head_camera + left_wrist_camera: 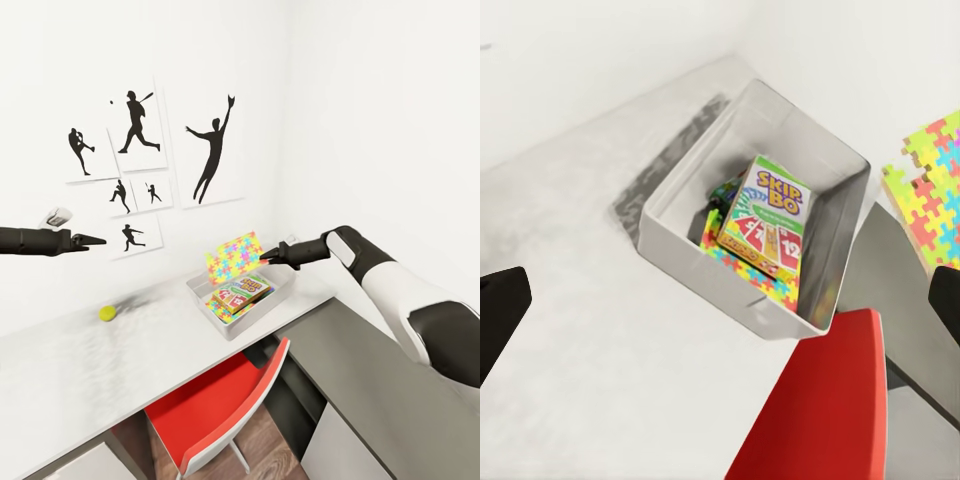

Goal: Put all the toys in the child's room - the three board games (two on the bed and one on the table), the two jigsaw puzzles on the table, and the tennis ball on the table - inside the toy box on the table in the child's room.

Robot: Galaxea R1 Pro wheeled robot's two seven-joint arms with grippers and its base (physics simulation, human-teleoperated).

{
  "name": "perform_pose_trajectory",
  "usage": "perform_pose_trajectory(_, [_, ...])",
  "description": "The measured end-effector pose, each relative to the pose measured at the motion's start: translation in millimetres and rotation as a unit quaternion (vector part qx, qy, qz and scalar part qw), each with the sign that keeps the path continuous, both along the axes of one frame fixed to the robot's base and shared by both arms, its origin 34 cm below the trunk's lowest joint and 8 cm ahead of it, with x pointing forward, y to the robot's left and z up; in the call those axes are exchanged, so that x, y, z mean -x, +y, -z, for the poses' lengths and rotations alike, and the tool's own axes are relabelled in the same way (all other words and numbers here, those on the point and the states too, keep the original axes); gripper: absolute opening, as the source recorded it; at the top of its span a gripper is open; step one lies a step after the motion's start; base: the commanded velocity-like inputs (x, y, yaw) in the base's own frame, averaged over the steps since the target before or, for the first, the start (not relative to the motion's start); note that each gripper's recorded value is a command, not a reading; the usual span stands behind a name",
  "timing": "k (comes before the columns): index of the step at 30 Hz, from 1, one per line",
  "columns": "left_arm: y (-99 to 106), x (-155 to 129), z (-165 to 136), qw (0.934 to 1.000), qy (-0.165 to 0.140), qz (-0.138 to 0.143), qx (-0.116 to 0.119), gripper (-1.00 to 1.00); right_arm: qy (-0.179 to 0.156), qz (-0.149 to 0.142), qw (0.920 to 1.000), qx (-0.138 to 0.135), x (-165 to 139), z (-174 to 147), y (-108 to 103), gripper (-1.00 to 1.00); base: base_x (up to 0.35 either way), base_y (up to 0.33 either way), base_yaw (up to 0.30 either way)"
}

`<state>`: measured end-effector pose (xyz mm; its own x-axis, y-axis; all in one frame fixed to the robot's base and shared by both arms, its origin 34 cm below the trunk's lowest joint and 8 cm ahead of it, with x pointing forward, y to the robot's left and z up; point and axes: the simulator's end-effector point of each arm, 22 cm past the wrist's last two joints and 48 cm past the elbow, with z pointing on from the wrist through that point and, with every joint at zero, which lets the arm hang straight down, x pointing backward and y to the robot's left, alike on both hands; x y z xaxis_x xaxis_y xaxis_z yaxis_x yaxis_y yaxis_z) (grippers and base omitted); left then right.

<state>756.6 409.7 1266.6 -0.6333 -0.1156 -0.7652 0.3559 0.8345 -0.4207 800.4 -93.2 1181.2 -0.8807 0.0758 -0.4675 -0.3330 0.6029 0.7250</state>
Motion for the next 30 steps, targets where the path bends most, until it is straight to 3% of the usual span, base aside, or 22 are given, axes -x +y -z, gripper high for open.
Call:
perform_pose_trajectory(6, [-2,0,3,1.0,0.002,0.002,0.001,1.0,0.022,0.01,0.9997,0.005,3,17,-15,-1.0,0.0,0.0,0.0])
perform_pose_trajectory(19, [-3,0,4,1.0,0.003,0.002,0.001,1.0,0.035,0.009,0.9993,-0.003,8,27,-16,-1.0,0.0,0.0,0.0])
perform_pose_trajectory(22, [-3,0,4,1.0,0.003,0.003,0.001,1.0,0.034,0.012,0.9992,-0.018,7,22,-23,-1.0,0.0,0.0,0.0])
perform_pose_trajectory(26, [-2,1,4,1.0,0.003,0.002,0.001,1.0,0.029,0.0,0.9963,-0.081,14,4,-33,-1.0,0.0,0.0,0.0])
perform_pose_trajectory(30, [-2,0,6,1.0,0.004,0.002,0.001,1.0,0.031,-0.008,0.9945,-0.1,18,2,-33,-1.0,0.0,0.0,0.012])
